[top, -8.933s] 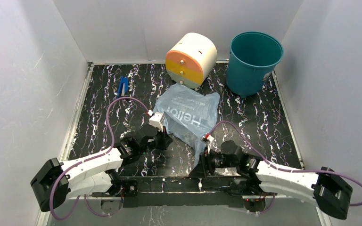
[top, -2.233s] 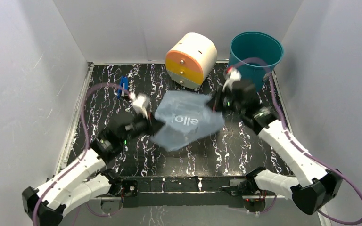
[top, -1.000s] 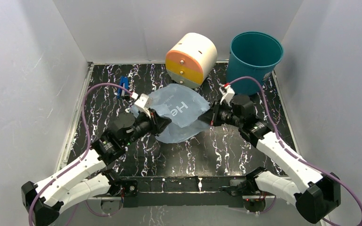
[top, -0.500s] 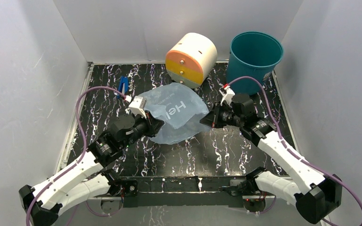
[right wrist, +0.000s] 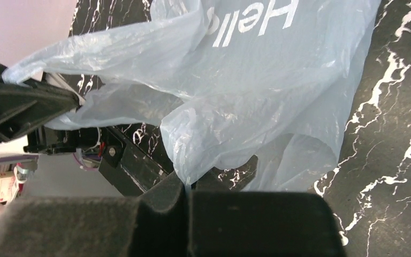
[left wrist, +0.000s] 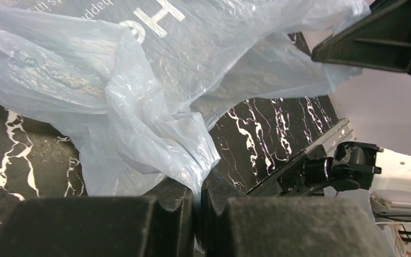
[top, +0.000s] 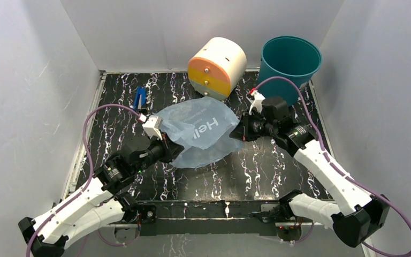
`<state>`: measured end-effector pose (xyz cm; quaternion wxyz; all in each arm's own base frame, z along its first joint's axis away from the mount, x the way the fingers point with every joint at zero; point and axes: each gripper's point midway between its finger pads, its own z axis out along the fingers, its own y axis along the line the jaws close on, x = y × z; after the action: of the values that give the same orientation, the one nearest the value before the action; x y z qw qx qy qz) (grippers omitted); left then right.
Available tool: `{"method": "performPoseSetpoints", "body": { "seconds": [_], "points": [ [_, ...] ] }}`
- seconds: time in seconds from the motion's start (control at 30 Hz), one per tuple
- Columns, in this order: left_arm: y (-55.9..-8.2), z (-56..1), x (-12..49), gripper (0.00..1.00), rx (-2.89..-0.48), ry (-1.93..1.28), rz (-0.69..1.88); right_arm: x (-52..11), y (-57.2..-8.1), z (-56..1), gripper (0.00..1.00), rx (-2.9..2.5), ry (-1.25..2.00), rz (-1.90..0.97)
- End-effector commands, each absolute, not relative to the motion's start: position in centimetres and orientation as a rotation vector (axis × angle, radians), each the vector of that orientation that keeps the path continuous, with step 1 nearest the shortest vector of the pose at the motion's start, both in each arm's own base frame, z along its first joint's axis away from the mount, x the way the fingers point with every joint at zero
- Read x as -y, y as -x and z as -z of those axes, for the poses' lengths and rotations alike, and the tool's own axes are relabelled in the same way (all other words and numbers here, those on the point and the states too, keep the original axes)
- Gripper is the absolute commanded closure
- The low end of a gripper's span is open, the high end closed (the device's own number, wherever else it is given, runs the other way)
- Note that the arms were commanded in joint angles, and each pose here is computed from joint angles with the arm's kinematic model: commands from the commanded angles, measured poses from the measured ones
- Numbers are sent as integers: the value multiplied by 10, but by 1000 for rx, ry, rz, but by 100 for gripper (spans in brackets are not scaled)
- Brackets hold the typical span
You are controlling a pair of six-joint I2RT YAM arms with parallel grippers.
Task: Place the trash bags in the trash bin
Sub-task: Unfold the trash bag at the center of the board.
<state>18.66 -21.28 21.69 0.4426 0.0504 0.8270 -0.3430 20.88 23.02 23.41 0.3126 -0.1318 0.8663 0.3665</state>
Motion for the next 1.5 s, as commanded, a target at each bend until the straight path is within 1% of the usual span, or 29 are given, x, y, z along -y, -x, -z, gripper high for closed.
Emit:
{"method": "performPoseSetpoints", "body": {
  "seconds": [0.0,0.07,0.17,0.33,0.43,0.6,0.67,0.83,0.93,1.07,1.13,1.27,1.43,1.47],
  "points": [
    [-180,-216,224,96,-2064,-139,931,-221,-215,-239,99,-2318,334,-875],
    [-176,-215,228,96,-2069,-145,966,-222,-208,-226,100,-2345,278,-919],
    [-172,-212,226,95,-2067,-133,987,-228,-192,-222,100,-2307,310,-1031],
    [-173,-213,220,94,-2033,-101,987,-218,-187,-223,99,-2300,280,-997],
    [-175,-219,225,94,-2028,-124,992,-215,-187,-224,98,-2293,279,-984],
    [-174,-214,234,94,-2049,-164,1010,-215,-184,-217,98,-2302,310,-980],
    [-173,-216,238,94,-2032,-167,1047,-221,-183,-219,98,-2276,337,-1024],
    [-176,-228,246,90,-1951,-199,1098,-248,-174,-242,99,-2189,482,-1241],
    [-175,-233,253,89,-1904,-210,1149,-262,-157,-237,99,-2197,574,-1418],
    [-169,-233,262,86,-1834,-202,1268,-272,-144,-218,100,-2238,502,-1610],
    [-166,-237,268,84,-1757,-164,1381,-276,-143,-218,100,-2194,466,-1685],
    [-159,-231,277,81,-1713,-156,1497,-288,-153,-231,99,-2143,496,-1718],
    [-160,-224,280,79,-1721,-174,1489,-302,-166,-229,98,-2228,570,-1678],
    [-160,-222,279,78,-1717,-167,1491,-306,-167,-232,96,-2216,569,-1692]
  ]
}}
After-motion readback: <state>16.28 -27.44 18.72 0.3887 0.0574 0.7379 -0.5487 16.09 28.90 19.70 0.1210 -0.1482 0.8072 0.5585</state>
